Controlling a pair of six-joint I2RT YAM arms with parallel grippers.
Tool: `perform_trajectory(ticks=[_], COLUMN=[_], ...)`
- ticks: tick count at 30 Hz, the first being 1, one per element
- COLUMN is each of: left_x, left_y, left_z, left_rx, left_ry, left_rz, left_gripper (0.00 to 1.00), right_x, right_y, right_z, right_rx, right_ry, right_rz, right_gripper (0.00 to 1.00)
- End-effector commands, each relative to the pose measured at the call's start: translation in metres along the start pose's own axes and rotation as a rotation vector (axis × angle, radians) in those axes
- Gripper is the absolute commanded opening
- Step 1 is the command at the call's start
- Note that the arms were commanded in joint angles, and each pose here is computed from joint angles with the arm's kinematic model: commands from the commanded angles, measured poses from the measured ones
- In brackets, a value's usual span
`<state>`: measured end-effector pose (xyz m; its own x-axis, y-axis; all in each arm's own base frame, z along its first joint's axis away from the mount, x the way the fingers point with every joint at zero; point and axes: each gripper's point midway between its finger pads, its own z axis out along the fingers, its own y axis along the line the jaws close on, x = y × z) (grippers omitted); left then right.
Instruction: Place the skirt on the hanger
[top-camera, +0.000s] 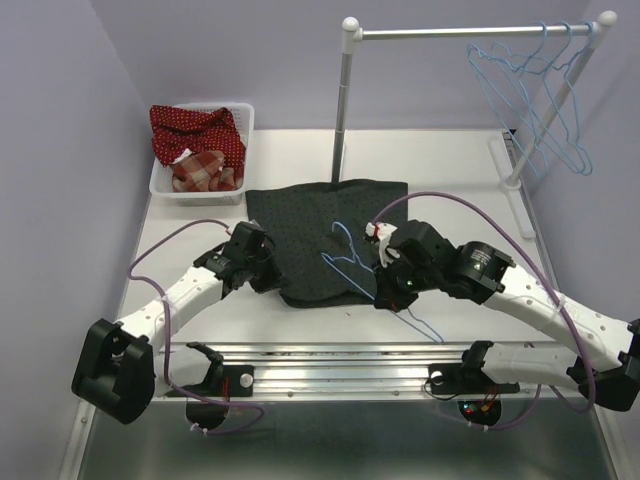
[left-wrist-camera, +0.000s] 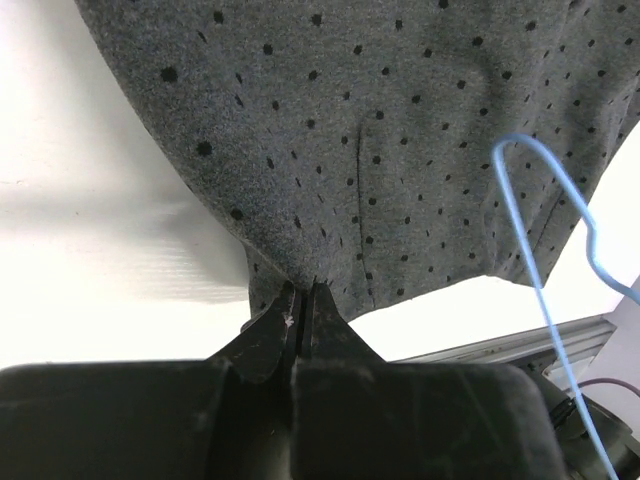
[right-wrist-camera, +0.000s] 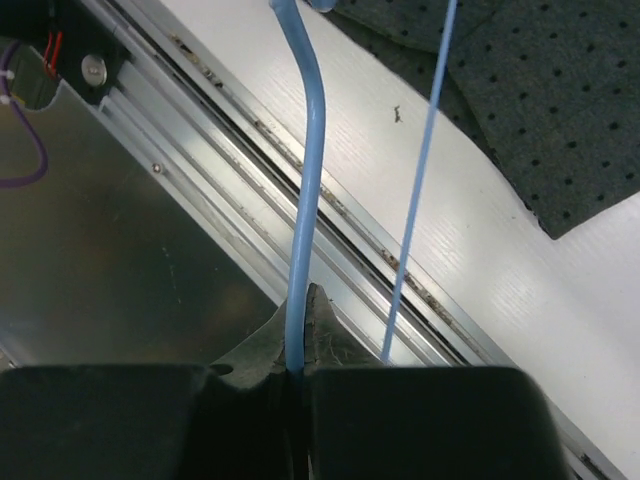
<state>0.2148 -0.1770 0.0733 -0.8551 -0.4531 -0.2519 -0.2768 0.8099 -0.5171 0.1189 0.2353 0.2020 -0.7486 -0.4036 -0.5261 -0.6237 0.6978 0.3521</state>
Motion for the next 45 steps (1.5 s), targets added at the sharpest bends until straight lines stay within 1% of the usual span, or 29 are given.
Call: perform_trajectory(ticks=[1,5,9,13,15,19,22,27,30,32,35,40,42,45], left_x=[-0.009,-0.01,-0.011,-0.013,-0.012,-0.013,-0.014,-0.014,-0.013,-0.014,-0.013,-0.009,-0.008,-0.004], left_y=[-0.014,-0.013,-0.018,-0.02,-0.018,-0.018,-0.02,-0.018,-0.018,-0.02,-0.021,-0.023,-0.024,-0.023], left_z=[-0.009,-0.008,-0.008,-0.01,-0.01,-0.011,-0.013,-0.013,-0.015,-0.016,-0.015,-0.016,-0.016,-0.017], left_rx=[0.007,-0.029,-0.018,-0.02,-0.029,-0.037,-0.031,-0.047,-0.044,-0.035,-0.026,-0.013,-0.012,-0.006], left_ry=[-0.007,0.014,0.016,0.012,0.013,0.013,0.01,0.011,0.019,0.015,0.019,0.038,0.04,0.054], left_rz=[0.019,0.019,-0.001,-0.013,-0.02,-0.028,-0.026,-0.023,-0.021,-0.023,-0.024,-0.028,-0.027,-0.036], left_gripper=[0.0,0.0,0.0,0.0,0.0,0.0,0.0,0.0,0.0,0.0,0.0,0.0,0.0,0.0], right_x=[-0.001,0.013,0.026,0.039,0.038,0.044,0.047,0.037,0.037,0.036,0.032,0.023,0.018,0.006], right_y=[0.022,0.026,0.044,0.045,0.048,0.065,0.058,0.066,0.055,0.055,0.055,0.044,0.041,0.025], right_z=[-0.017,-0.025,-0.032,-0.033,-0.035,-0.041,-0.032,-0.029,-0.021,-0.015,-0.009,0.001,0.005,0.011], right_rx=[-0.057,-0.073,-0.185,-0.202,-0.227,-0.335,-0.303,-0.342,-0.282,-0.281,-0.281,-0.208,-0.186,-0.089], right_ry=[-0.012,0.035,0.078,0.127,0.119,0.135,0.155,0.114,0.116,0.116,0.1,0.063,0.039,-0.02], right_rz=[-0.05,-0.068,-0.09,-0.112,-0.129,-0.171,-0.173,-0.193,-0.187,-0.195,-0.203,-0.199,-0.189,-0.183], right_gripper=[0.01,0.01,0.01,0.01,0.01,0.01,0.01,0.01,0.01,0.01,0.01,0.01,0.01,0.01])
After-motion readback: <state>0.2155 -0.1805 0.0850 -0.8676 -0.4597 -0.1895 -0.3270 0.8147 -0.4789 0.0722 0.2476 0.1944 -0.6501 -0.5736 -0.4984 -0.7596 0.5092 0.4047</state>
